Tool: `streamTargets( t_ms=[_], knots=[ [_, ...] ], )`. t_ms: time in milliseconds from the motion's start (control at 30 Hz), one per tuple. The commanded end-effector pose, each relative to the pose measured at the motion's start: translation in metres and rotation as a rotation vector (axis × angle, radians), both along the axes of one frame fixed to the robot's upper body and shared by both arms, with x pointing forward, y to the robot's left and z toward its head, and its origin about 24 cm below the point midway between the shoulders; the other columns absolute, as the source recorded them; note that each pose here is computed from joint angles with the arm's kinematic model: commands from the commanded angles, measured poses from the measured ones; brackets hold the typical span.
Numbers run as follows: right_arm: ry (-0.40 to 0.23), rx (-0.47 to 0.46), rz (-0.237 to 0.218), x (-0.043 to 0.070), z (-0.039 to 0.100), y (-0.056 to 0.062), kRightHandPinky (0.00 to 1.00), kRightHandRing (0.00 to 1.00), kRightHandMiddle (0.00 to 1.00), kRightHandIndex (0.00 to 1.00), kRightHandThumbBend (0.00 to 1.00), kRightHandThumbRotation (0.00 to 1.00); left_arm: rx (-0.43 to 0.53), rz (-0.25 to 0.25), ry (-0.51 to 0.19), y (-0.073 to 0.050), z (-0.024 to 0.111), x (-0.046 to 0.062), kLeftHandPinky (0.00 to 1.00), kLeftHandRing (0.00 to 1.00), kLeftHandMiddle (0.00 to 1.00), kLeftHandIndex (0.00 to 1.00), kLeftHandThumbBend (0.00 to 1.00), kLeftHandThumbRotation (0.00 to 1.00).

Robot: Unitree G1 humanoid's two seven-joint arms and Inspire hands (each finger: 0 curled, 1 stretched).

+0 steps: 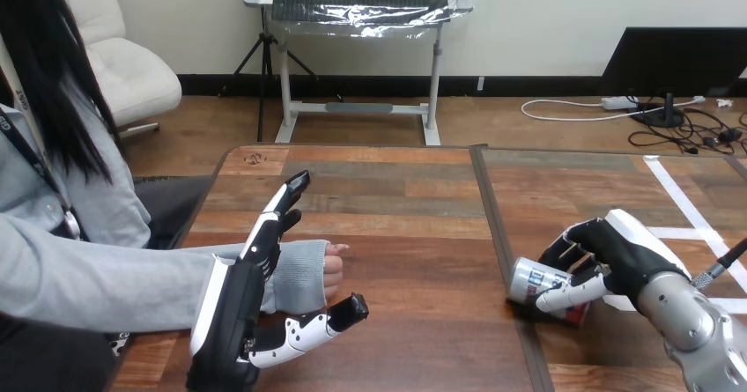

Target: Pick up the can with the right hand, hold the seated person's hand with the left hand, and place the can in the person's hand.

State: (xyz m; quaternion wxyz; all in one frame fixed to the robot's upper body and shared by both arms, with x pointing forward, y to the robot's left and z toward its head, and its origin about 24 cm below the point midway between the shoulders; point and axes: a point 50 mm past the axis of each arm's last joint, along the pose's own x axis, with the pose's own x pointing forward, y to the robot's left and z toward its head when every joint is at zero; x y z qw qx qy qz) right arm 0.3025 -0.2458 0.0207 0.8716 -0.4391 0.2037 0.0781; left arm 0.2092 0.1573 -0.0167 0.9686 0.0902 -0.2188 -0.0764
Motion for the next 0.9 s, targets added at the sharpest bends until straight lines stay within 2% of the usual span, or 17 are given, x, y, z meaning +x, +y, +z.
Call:
streamTargets(
  t_ms=[0,333,867],
  knots=[
    [-0.112,0.032,0.0,0.0114,0.0172,0.0017,0.5,0.54,0.57,0.51,0.8,0.0,-0.013,-0.004,-0.107,-0.0014,0.0178,0.0126,0.9,0.95,0.94,0.91,1.0,0.48],
    [-0.15,0.025,0.006,0.0114,0.0192,0.0019,0.5,0.53,0.55,0.5,0.8,0.0,-0.015,-0.004,-0.103,-0.0013,0.0171,0.0121,0.9,0.95,0.94,0.91,1.0,0.48],
    [-0.247,0.032,0.021,0.0111,0.0225,0.002,0.46,0.48,0.5,0.49,0.82,0.0,-0.006,-0.007,-0.104,-0.0014,0.0175,0.0128,0.9,0.95,0.94,0.91,1.0,0.48]
  ],
)
